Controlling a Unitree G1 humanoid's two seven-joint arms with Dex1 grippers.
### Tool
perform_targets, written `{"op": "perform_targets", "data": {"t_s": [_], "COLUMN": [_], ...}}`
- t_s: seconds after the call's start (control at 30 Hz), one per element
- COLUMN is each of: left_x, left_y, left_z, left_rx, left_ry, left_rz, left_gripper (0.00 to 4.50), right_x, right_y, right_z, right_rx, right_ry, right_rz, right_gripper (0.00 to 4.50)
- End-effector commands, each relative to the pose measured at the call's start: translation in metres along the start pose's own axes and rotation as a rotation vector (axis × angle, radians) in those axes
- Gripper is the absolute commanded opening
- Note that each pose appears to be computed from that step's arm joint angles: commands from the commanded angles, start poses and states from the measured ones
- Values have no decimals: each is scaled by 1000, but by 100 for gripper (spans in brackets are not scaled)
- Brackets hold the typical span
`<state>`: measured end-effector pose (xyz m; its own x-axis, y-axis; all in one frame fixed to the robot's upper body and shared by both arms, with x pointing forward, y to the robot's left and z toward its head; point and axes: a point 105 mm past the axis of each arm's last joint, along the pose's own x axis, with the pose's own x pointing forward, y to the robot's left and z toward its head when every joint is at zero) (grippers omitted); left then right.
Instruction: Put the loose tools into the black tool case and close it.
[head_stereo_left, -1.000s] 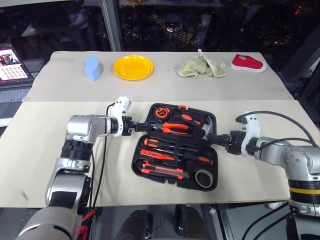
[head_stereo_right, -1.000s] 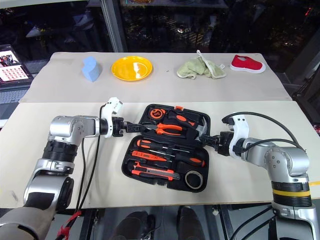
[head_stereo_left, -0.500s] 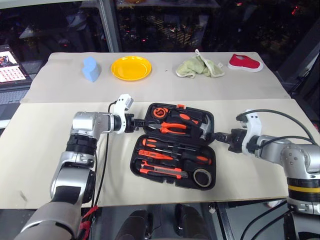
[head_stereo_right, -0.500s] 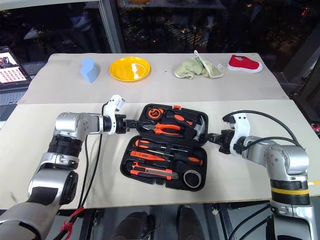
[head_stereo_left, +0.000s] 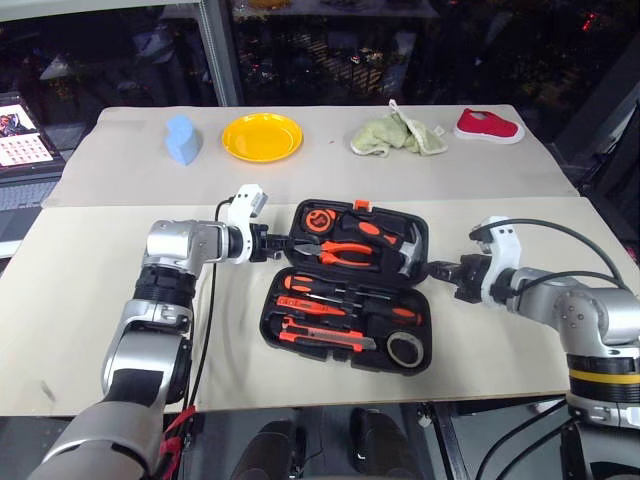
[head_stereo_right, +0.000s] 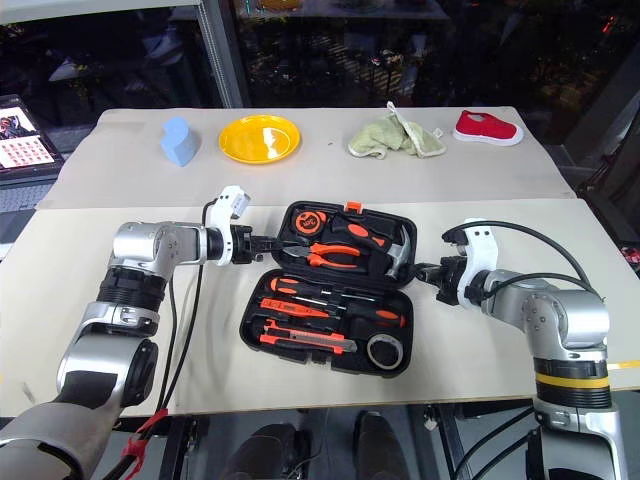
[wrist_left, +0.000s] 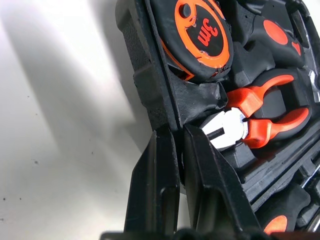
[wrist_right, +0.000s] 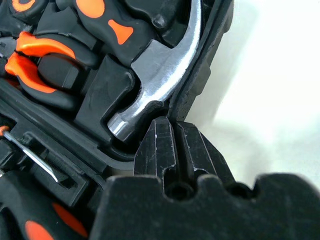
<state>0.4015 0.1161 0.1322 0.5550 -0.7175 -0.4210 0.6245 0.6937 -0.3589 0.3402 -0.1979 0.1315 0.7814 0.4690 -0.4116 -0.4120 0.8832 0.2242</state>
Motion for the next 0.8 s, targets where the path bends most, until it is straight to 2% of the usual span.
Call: {"op": "perform_targets", "data": {"t_s": [0.03,0.17,0.27,0.33,0.5,0.67,0.8], "left_x": [3,-1,-2,-1,0,-6,-12], "left_y": [-33,-44,-49,-50,-47,-37,-23], "left_z": [41,61,60,49,19,-2,-10], "left_rx": [148,296,467,563,661,724,725], "left_ry": [-196,-355,-431,-458,-514,-568,-573], "left_rz": [-108,-88,-43,-16,64,173,241], "left_gripper": [2,2,2,2,2,2,2], "right_x": [-8,-7,-6,-6,-9,-20,-28], "right_y": [19,11,4,2,0,5,7], "right_z": [65,79,79,72,51,30,15], "right_rx": [-155,-345,-474,-550,-698,-842,-929], "right_ry": [-272,-337,-357,-364,-389,-450,-480], "right_rz": [44,-52,-107,-125,-174,-217,-243], "right_gripper": [0,0,0,0,0,0,0]}}
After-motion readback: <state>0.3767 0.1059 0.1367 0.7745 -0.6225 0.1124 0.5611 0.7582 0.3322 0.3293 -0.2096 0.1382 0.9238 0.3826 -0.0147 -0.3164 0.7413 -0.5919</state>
